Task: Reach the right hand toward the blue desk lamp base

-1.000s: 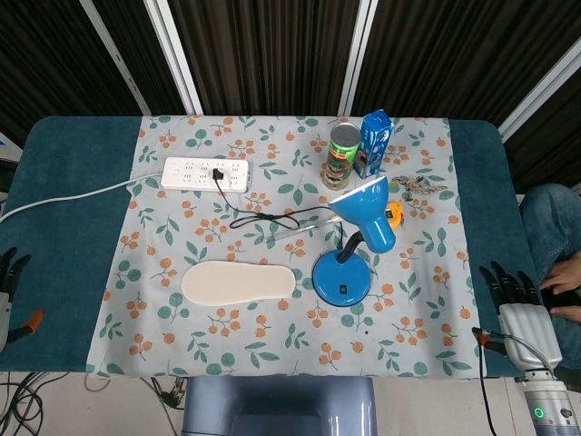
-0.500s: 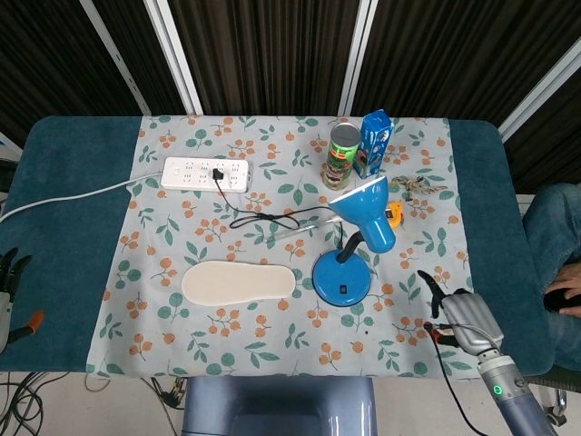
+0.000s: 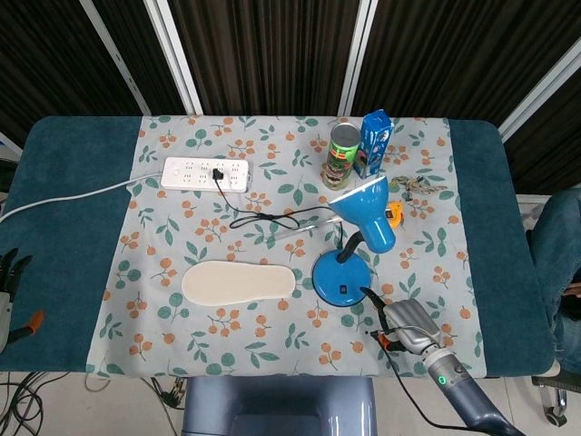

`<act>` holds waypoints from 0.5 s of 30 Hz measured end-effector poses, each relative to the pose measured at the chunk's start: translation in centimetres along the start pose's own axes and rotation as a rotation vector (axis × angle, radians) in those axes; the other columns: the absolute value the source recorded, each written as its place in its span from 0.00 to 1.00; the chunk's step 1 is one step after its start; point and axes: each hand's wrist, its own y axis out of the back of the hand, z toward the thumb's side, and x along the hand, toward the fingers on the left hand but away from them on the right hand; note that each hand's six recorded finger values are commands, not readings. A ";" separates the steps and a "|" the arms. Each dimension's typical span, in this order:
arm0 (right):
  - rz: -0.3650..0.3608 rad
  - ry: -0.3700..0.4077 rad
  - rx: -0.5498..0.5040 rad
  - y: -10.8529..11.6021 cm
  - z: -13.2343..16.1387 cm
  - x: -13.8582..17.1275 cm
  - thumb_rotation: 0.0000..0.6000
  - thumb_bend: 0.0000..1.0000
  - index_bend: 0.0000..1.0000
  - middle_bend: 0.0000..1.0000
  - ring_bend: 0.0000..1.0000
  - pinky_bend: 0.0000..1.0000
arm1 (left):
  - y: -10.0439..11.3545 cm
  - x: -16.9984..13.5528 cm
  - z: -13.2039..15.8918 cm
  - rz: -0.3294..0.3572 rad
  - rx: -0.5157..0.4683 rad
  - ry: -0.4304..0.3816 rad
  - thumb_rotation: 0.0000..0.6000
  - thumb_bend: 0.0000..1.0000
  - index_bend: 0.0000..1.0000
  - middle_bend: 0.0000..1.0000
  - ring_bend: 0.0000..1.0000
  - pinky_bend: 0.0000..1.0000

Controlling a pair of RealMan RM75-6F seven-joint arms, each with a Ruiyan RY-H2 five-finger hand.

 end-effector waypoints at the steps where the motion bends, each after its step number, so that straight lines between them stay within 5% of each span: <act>1: 0.006 0.004 -0.003 -0.2 0.2 -0.3 1.00 0.48 0.00 0.66 0.69 0.69 | 0.0 0.0 0.0 0.000 0.000 0.000 1.00 0.25 0.10 0.00 0.00 0.14; 15: 0.048 -0.003 -0.013 -1.9 1.2 -2.9 1.00 0.48 0.00 0.66 0.69 0.80 | 0.0 0.1 -0.1 -0.003 -0.003 0.005 1.00 0.25 0.10 0.00 0.00 0.14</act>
